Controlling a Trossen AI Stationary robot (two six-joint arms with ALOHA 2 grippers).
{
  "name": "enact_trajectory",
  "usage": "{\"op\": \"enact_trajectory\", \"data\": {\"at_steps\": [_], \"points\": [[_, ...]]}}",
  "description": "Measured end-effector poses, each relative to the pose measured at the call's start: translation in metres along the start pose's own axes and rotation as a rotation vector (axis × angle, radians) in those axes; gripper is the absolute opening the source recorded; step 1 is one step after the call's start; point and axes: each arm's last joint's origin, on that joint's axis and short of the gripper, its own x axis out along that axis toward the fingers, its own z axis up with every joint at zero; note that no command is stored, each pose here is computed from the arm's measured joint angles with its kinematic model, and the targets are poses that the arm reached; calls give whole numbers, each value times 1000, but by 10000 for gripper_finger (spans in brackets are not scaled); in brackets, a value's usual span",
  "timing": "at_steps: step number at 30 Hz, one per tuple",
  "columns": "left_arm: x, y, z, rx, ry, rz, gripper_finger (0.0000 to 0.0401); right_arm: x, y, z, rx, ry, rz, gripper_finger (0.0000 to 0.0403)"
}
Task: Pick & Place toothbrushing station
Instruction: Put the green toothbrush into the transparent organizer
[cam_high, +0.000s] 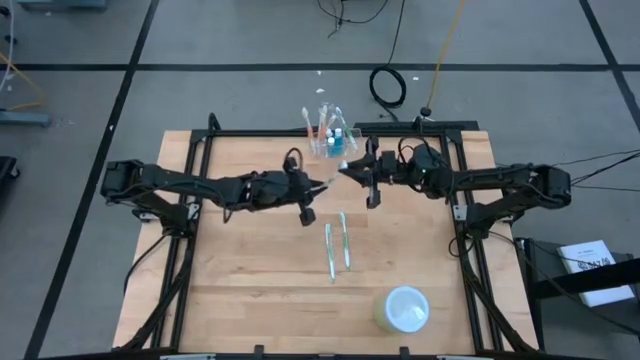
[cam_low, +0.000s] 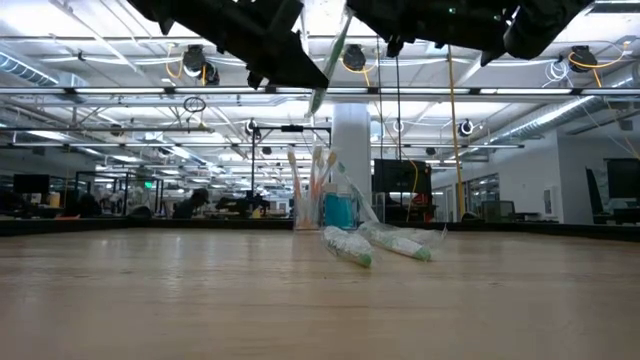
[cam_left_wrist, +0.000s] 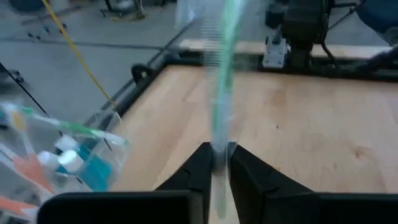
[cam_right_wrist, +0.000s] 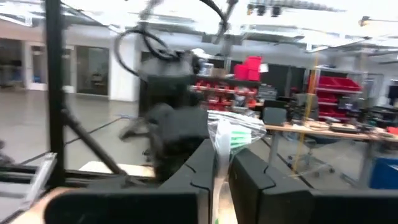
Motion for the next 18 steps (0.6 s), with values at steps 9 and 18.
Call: {"op": "enact_trajectory", "data": {"at_steps": [9, 18], "points": [[-35, 7, 29, 55, -119, 148, 184, -16, -51, -4, -34, 63, -278, 13], [-44, 12, 28, 77, -77, 186, 259, -31, -112, 5, -8, 136, -538, 13]]}}
